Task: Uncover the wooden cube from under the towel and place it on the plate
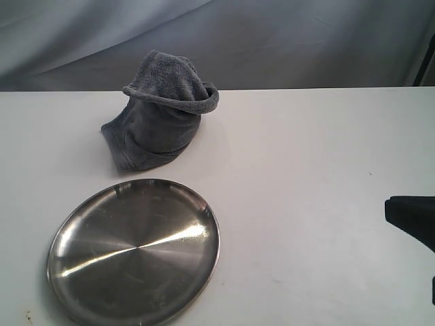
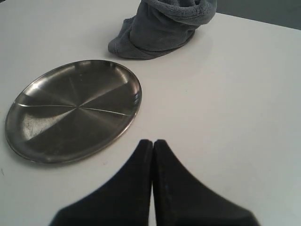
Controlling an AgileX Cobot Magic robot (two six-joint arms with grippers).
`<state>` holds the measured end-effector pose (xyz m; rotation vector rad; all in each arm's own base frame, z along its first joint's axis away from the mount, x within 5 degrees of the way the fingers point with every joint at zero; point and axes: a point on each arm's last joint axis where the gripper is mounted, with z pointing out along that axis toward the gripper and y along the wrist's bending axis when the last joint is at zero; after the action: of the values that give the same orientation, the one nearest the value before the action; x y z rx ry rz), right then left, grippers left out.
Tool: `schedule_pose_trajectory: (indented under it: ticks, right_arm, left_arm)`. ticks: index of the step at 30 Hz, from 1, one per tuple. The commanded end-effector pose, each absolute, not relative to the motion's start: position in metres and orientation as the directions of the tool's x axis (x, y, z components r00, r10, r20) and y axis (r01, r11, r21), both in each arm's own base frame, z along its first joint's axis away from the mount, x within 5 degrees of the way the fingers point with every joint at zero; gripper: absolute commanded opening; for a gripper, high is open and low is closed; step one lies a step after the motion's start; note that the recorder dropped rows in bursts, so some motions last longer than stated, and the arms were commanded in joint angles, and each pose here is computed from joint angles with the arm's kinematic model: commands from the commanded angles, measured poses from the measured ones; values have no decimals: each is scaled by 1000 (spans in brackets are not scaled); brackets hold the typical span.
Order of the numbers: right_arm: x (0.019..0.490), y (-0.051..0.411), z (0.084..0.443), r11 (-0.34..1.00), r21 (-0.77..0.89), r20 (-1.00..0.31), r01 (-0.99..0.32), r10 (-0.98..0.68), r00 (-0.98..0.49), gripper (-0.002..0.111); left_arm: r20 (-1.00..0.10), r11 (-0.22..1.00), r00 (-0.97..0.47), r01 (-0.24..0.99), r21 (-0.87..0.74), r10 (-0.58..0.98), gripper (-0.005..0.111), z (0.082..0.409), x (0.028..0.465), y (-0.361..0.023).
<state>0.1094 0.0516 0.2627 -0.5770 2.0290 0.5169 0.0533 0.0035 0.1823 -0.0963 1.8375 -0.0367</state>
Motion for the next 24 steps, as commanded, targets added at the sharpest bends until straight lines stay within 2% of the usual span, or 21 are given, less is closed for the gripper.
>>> schedule_pose_trajectory:
  ticks: [1,17,24]
  right_arm:
    - [113,52,267,812,144,-887,-566,-148,-438,0]
    - [114,54,272,805,221,-896,-551,-55,-440,0]
    - [115,52,272,818,204,-900,-538,-60,-433,0]
  left_arm:
    - [-962,996,-258,-40,-84,-92,0,182,53,3]
    - [-962,996,-258,-40,-84,-92,0,182,53,3]
    - [-962,996,-258,-40,-84,-92,0,182,53,3]
